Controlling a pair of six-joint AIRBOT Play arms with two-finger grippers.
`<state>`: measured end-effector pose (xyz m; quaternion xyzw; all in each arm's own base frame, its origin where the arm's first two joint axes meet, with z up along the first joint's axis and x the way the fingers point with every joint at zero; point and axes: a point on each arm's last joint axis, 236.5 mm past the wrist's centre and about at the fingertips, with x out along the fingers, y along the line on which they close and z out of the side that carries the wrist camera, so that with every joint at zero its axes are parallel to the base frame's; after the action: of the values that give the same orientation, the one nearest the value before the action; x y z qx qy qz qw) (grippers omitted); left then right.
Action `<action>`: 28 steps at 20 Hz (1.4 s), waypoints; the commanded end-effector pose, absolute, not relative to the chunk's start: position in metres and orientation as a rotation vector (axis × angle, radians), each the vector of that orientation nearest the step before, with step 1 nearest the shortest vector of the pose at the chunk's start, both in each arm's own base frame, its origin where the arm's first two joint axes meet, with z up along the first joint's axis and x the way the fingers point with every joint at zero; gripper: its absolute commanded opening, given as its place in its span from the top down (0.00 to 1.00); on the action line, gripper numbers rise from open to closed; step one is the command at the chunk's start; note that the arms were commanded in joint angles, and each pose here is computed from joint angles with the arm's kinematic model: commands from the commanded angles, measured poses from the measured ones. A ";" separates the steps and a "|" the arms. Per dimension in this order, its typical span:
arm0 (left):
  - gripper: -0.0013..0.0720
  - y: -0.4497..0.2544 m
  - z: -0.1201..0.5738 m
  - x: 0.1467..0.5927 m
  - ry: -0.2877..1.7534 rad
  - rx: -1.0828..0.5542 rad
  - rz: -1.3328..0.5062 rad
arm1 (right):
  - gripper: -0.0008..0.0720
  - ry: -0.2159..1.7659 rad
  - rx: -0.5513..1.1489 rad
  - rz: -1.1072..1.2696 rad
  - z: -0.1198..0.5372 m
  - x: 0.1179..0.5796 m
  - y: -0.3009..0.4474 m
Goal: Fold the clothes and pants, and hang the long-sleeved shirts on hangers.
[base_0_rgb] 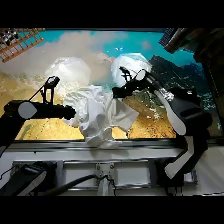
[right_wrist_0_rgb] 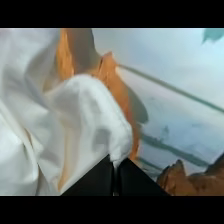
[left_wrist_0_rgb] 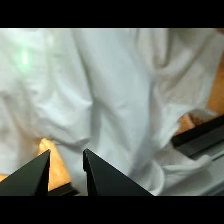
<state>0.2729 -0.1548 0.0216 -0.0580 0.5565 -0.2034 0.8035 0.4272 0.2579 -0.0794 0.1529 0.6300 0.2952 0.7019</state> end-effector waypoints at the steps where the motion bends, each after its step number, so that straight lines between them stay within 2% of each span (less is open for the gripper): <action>1: 0.46 -0.120 0.002 0.267 1.262 -0.097 -0.260 | 0.95 1.322 0.377 0.615 -0.051 0.450 0.235; 2: 0.37 -0.113 -0.006 0.262 1.287 -0.101 -0.219 | 0.95 1.307 0.382 0.610 -0.044 0.453 0.229; 7: 0.37 -0.115 -0.049 0.215 1.462 -0.179 -0.193 | 0.95 1.296 0.383 0.613 -0.035 0.453 0.226; 8: 0.32 -0.118 -0.055 0.212 1.468 -0.201 -0.196 | 0.95 1.296 0.382 0.614 -0.035 0.453 0.226; 9: 0.32 -0.123 -0.059 0.212 1.459 -0.235 -0.202 | 0.95 1.295 0.380 0.615 -0.035 0.453 0.226; 13: 0.33 -0.142 -0.074 0.226 1.416 -0.401 -0.180 | 0.95 1.301 0.380 0.618 -0.035 0.451 0.227; 14: 0.29 -0.142 -0.079 0.226 1.430 -0.427 -0.148 | 0.95 1.307 0.377 0.623 -0.036 0.450 0.227; 15: 0.21 -0.142 -0.084 0.229 1.435 -0.444 -0.128 | 0.95 1.315 0.371 0.632 -0.036 0.447 0.227; 16: 0.19 -0.143 -0.087 0.233 1.429 -0.464 -0.115 | 0.95 1.326 0.366 0.641 -0.036 0.444 0.227; 24: 0.20 -0.162 -0.096 0.281 1.292 -0.679 -0.069 | 0.95 1.352 0.342 0.676 -0.036 0.434 0.228; 25: 0.24 -0.165 -0.100 0.283 1.298 -0.722 -0.052 | 0.95 1.350 0.343 0.674 -0.036 0.435 0.228; 26: 0.53 -0.166 -0.105 0.286 1.297 -0.746 -0.037 | 0.95 1.348 0.342 0.673 -0.036 0.436 0.228; 27: 0.87 -0.167 -0.105 0.290 1.286 -0.756 -0.036 | 0.95 1.347 0.342 0.673 -0.036 0.436 0.228; 28: 0.98 -0.166 -0.101 0.296 1.262 -0.757 -0.044 | 0.95 1.344 0.343 0.672 -0.035 0.436 0.227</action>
<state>0.2784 -0.1635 -0.1015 -0.3138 0.5990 -0.0275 0.7362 0.4358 0.2277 -0.0368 0.1554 0.6089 0.3029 0.7165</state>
